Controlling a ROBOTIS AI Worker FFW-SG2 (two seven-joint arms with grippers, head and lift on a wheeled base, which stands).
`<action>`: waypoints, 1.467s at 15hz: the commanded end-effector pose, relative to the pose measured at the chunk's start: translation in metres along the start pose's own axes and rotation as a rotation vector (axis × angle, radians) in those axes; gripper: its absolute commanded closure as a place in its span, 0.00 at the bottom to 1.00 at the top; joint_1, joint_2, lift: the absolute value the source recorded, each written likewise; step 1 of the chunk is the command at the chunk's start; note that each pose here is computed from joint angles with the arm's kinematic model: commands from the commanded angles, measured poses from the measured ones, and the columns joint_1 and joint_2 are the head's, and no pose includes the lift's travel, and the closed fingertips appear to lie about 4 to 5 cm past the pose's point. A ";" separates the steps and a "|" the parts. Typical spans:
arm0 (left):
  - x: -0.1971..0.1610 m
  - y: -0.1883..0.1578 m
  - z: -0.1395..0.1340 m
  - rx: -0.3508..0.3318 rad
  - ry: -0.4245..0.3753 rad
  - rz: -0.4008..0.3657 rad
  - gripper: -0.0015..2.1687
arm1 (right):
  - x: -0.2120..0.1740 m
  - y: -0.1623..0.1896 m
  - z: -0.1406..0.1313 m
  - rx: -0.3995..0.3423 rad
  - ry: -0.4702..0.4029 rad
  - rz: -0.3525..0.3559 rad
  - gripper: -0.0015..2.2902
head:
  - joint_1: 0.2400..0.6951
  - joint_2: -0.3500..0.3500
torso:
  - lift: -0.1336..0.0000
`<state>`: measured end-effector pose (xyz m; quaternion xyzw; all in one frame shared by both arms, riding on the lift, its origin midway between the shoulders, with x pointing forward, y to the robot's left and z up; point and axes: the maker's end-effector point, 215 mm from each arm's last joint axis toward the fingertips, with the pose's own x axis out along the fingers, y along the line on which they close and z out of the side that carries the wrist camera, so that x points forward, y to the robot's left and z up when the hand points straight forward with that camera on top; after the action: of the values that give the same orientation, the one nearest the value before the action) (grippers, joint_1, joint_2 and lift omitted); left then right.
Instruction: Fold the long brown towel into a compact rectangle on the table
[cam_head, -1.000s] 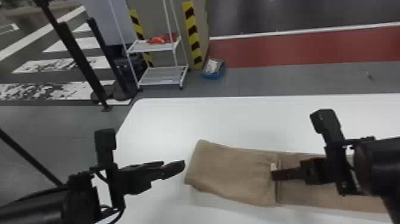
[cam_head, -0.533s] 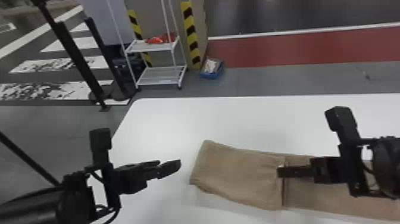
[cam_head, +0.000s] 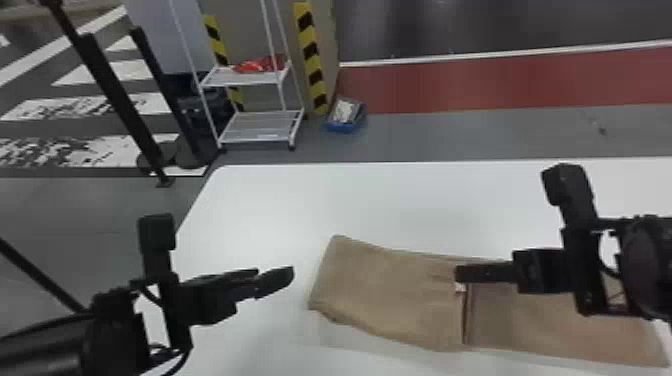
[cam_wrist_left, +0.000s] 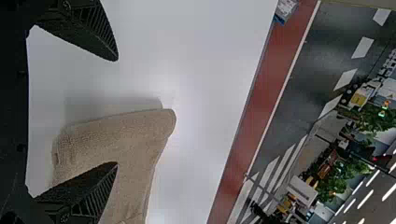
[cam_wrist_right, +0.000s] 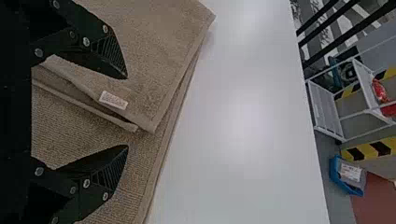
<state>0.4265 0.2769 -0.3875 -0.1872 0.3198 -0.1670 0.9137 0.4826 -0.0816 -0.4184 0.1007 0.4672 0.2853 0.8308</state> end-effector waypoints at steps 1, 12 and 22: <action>0.001 0.000 -0.001 -0.002 0.002 0.000 0.04 | 0.015 0.006 -0.013 -0.013 0.039 0.013 0.18 | 1.00 0.83 | 0.07; 0.003 -0.002 -0.004 -0.005 0.007 -0.001 0.04 | 0.036 0.012 -0.014 -0.068 0.043 0.027 0.50 | 1.00 0.88 | 0.07; 0.001 0.002 -0.001 -0.004 0.003 0.005 0.04 | 0.019 0.009 0.015 -0.048 -0.027 0.045 0.65 | 1.00 0.87 | 0.07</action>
<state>0.4268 0.2759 -0.3910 -0.1872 0.3234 -0.1658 0.9126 0.4922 -0.0599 -0.4342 0.0827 0.4601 0.3117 0.8272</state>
